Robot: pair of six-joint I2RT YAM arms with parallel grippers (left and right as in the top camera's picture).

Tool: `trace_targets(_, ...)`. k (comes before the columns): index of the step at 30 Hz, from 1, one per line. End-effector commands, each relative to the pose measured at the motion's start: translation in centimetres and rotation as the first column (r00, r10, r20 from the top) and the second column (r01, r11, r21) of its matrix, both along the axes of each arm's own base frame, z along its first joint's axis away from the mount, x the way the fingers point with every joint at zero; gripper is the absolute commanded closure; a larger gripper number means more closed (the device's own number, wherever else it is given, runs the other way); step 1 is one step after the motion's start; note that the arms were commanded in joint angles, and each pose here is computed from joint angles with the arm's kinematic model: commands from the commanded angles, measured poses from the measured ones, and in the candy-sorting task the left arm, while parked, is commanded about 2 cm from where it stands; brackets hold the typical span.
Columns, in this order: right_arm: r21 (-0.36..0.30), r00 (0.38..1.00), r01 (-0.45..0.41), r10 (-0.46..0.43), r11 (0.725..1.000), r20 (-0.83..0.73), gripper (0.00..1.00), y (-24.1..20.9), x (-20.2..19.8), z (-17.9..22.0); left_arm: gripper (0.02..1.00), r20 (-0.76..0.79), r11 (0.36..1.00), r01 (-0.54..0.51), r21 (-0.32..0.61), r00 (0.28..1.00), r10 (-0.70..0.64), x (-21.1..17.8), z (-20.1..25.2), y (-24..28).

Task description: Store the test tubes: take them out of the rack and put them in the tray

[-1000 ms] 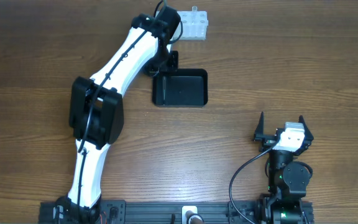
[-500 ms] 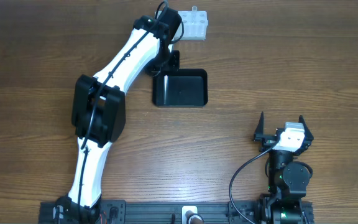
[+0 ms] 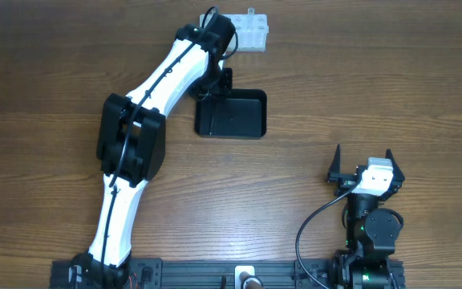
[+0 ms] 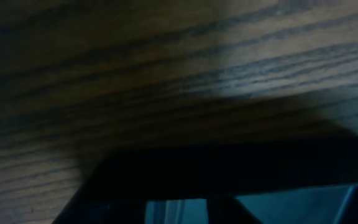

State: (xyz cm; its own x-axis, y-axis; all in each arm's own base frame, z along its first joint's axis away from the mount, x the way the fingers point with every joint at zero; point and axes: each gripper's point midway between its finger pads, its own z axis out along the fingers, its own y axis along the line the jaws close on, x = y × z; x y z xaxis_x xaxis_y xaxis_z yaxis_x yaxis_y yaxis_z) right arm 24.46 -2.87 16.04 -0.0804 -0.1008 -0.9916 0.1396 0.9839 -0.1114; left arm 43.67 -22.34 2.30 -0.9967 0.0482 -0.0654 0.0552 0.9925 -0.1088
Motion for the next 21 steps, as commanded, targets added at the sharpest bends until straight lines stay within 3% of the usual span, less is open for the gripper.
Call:
trace_targets(1, 0.003, 1.000, -0.011, 0.011, 1.000, -0.002, 0.007, 0.2, 0.0, -0.2, 0.654, -0.008, 1.000, -0.010, -0.015, 1.000, 0.010, 0.3, -0.4, -0.2)
trace_targets(7, 0.003, 1.000, -0.011, 0.011, 1.000, -0.002, 0.007, 0.2, 0.0, -0.2, 0.654, 0.034, 0.998, 0.009, -0.061, 0.999, -0.007, 0.7, 2.4, -1.6)
trace_targets(15, 0.003, 1.000, -0.011, 0.011, 1.000, -0.002, 0.007, 0.2, 0.0, -0.2, 0.617, 0.203, 0.991, 0.042, -0.128, 0.979, -0.015, 1.5, 10.9, -2.9)
trace_targets(21, 0.003, 1.000, -0.011, 0.011, 1.000, -0.002, 0.007, 0.2, 0.0, -0.2, 0.522, 0.406, 0.997, -0.001, -0.072, 0.913, 0.031, 3.7, 16.5, -1.0)
